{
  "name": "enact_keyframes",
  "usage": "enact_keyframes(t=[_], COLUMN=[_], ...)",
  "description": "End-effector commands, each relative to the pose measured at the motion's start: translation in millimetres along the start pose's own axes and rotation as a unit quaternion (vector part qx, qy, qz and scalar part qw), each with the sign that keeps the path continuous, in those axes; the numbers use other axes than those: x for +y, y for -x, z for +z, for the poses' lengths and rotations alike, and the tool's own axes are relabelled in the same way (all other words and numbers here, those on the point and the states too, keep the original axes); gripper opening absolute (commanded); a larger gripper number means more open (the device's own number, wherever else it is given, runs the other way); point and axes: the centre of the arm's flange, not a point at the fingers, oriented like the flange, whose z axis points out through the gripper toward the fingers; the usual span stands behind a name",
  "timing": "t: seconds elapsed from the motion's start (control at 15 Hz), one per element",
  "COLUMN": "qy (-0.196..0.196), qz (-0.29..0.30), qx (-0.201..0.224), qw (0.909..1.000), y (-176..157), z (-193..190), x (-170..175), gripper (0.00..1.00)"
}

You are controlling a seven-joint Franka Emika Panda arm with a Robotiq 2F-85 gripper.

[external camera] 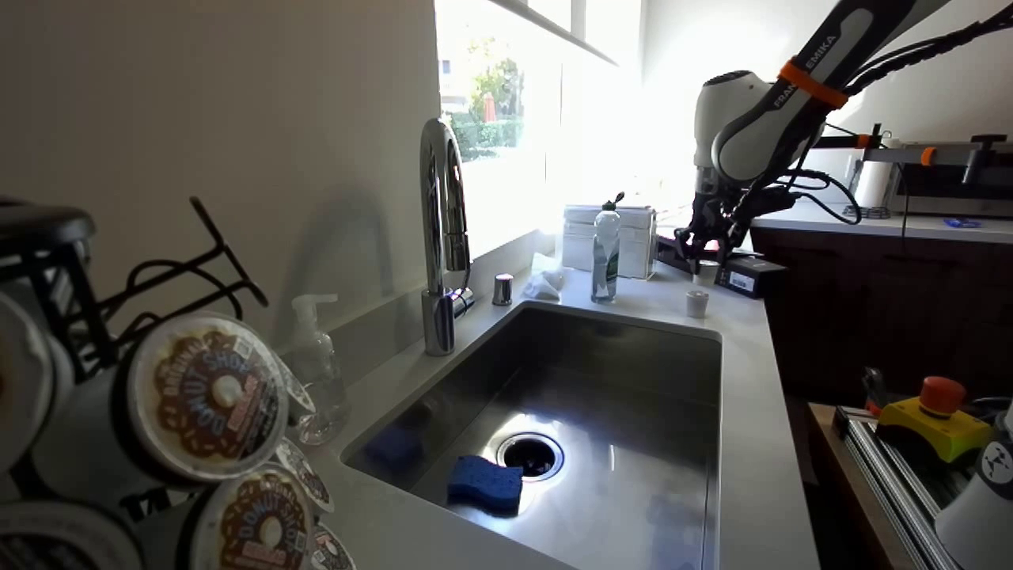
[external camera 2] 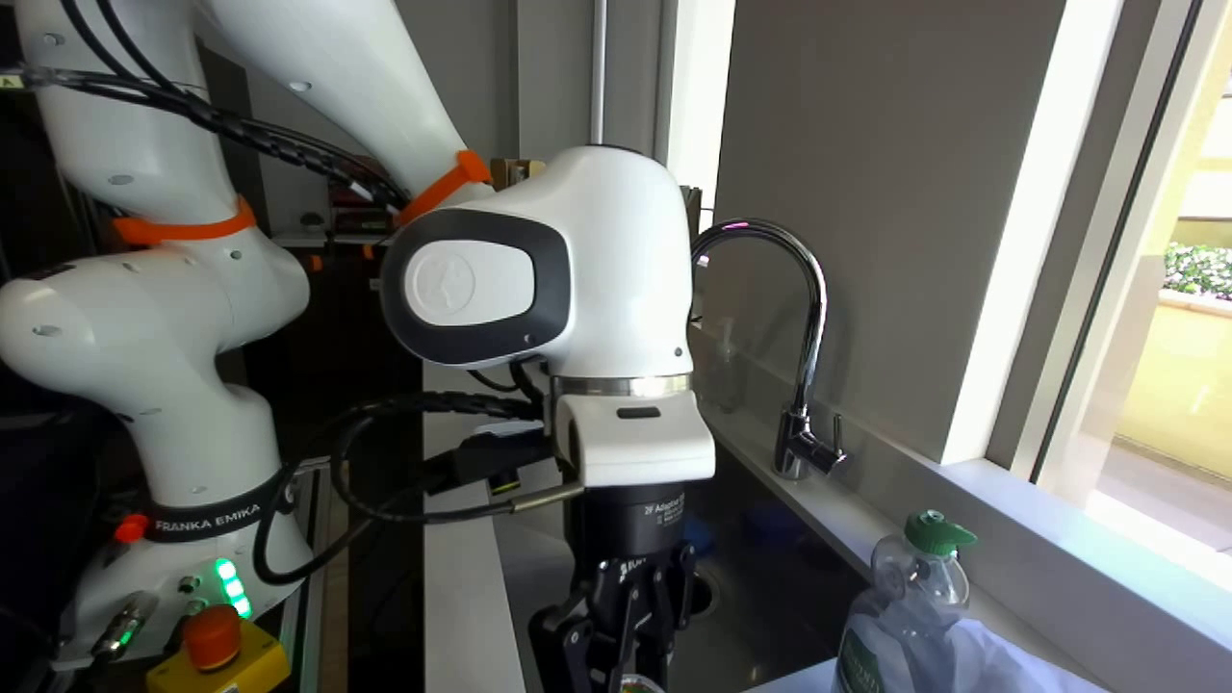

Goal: Put the white object on the rack on top of the other white object

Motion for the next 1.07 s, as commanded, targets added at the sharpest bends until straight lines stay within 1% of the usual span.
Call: enact_keyframes(t=[0.0,0.47,1.0], qy=[0.005,0.011,0.007], qz=[0.003,0.004,0.006], qx=[0.012,0.017,0.017], qw=[0.9999,0.9998,0.9998], y=[5,4,4], z=[11,17,22], x=[-4,-2,-6], gripper=[0.27,0.27,0.27])
